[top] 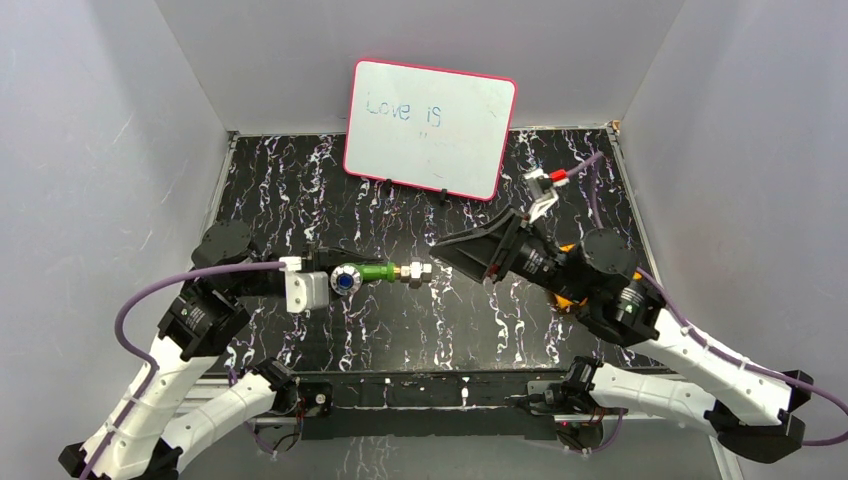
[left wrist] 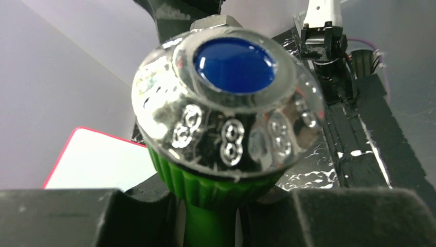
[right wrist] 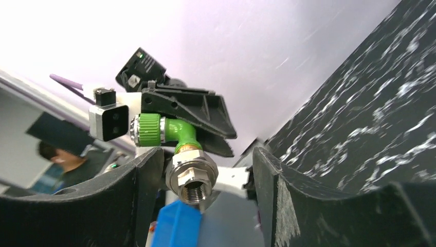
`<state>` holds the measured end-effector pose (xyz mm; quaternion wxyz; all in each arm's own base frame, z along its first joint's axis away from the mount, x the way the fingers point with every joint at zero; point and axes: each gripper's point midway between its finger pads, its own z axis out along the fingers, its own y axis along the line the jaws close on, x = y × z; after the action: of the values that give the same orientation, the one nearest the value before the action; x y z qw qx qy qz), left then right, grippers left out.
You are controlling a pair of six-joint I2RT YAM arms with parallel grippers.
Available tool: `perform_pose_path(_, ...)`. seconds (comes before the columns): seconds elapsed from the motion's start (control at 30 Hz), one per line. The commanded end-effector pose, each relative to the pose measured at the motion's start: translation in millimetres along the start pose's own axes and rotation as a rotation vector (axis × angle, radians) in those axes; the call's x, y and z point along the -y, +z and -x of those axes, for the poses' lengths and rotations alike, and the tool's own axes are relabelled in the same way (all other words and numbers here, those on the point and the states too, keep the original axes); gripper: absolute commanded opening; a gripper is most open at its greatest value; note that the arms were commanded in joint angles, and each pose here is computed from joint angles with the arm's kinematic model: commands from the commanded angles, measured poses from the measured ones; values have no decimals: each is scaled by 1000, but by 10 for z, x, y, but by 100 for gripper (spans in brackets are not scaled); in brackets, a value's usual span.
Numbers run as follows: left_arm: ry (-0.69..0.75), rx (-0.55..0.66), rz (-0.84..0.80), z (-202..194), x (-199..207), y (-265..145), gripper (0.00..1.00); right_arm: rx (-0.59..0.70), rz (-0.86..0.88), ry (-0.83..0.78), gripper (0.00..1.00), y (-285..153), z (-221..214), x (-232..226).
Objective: Install the water faucets
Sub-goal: Install the water faucet onto the adaptor.
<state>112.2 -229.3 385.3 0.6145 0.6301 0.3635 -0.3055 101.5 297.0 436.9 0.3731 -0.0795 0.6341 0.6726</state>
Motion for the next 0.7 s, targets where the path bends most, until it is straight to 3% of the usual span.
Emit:
perform_pose_path(0.0, -60, 114, 76, 323, -142, -11, 0, 236, 56, -334, 73, -167, 498, -199)
perform_pose_path(0.13, -271, 158, 123, 417, -209, 5, 0, 293, 128, -708, 76, -318, 637, -394)
perform_pose_path(0.27, -468, 177, 146, 491, -274, 32, 0, 222, 225, -1072, 77, -374, 584, -594)
perform_pose_path(0.37, -539, 186, 134, 521, -273, 55, 0, 211, 306, -1307, 79, -416, 578, -747)
perform_pose_path(0.67, -668, 221, 84, 664, -235, 72, 0, -5, 480, -1666, 82, -286, 367, -816)
